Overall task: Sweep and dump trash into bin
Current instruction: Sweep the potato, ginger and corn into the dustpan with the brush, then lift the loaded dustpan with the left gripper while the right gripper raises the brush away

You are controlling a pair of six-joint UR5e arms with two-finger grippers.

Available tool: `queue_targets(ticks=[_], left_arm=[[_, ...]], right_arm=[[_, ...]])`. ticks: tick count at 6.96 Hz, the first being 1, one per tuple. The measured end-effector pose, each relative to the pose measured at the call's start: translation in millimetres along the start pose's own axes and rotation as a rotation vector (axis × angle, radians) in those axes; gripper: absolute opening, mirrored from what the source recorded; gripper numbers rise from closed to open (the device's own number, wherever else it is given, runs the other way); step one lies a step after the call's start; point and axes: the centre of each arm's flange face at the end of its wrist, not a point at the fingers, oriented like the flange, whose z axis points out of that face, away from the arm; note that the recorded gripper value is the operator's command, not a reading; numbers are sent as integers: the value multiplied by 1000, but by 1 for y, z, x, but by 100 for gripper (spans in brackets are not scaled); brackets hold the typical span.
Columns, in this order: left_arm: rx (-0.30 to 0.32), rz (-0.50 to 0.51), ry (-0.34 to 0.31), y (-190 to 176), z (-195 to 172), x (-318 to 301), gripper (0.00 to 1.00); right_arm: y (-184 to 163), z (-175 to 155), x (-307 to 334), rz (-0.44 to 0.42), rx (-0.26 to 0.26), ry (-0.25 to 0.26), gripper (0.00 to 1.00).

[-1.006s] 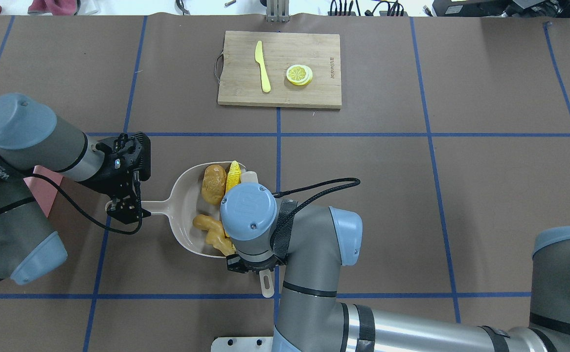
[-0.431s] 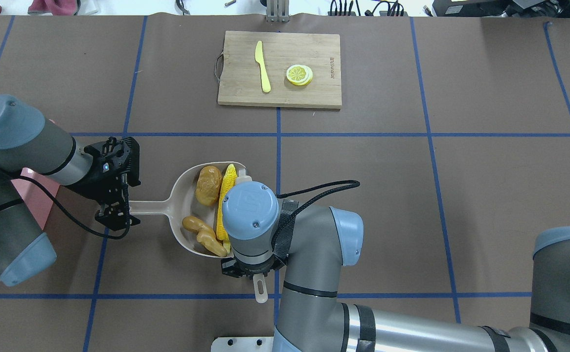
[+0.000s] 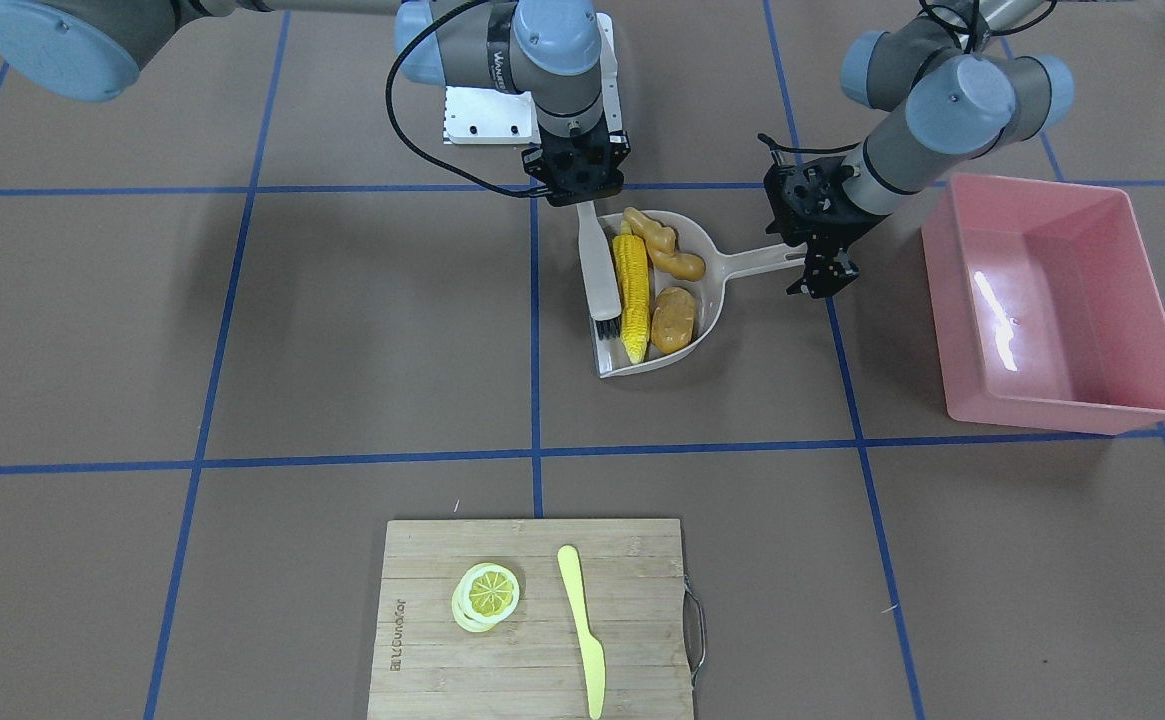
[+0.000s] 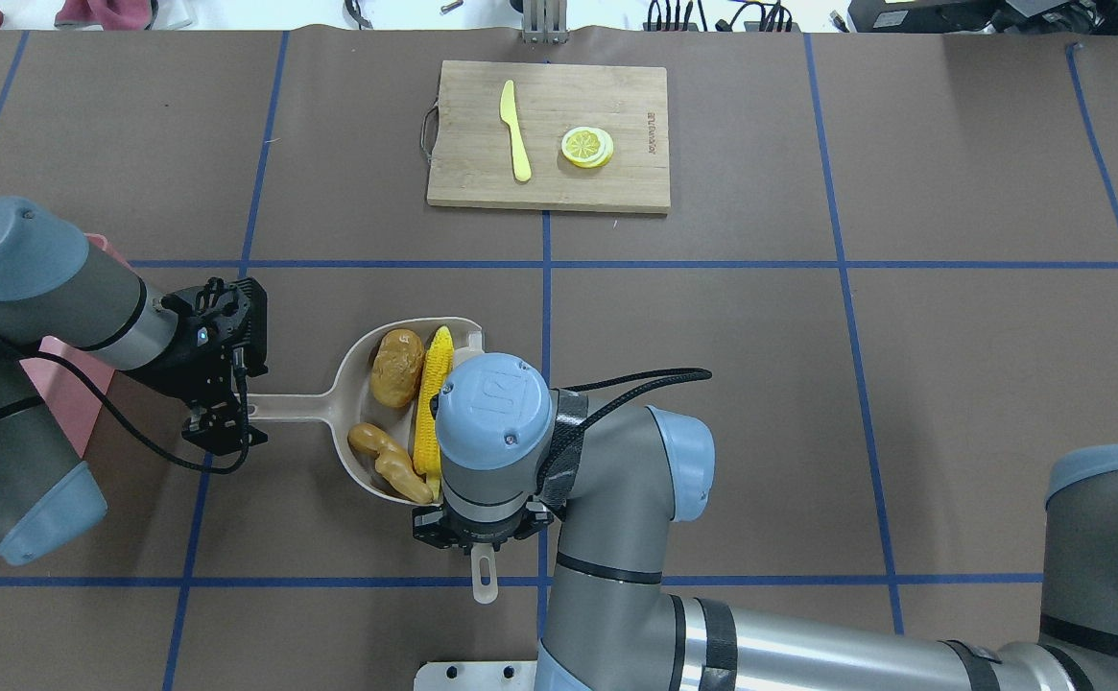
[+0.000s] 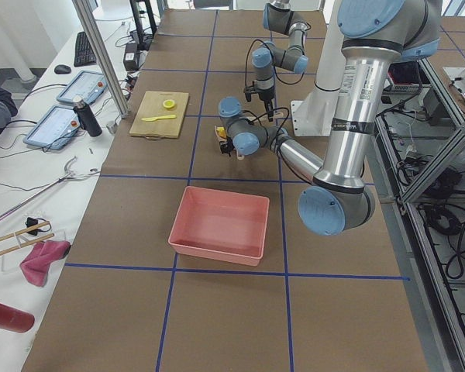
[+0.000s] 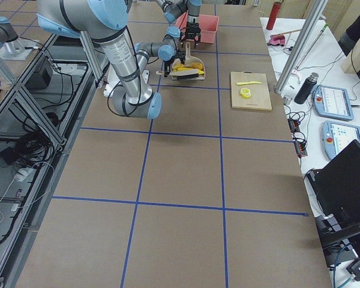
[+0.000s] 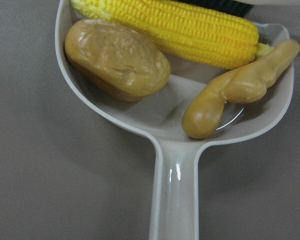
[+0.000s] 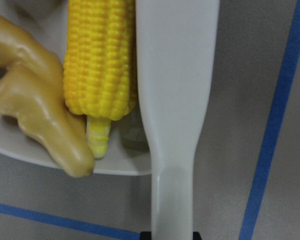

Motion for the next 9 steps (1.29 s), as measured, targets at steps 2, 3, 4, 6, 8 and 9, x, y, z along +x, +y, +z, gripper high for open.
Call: queue_targets(ticks=[2,3,4,6,8,9], left_arm=[[-7,1,-17,1,3,-1,25],[-7,2,-19,1,3,-1,19],[-8,2,-20,1,4,-1,19],[-10,4,-20,2,4,-2,19],[-2,11,-21,1,3,-1,7],[12,20,-24,0,3,-1,0]], right_arm=[[2,-9,1,24,8,-56,0],[2,-14,3,41,18,-94,0],[4,-21,9,57,23,-131,0],[12,-38,26,84,34,-221,0],[21,-53,49,109,46,-290,0],[25,-65,61,113,51,-311,0]])
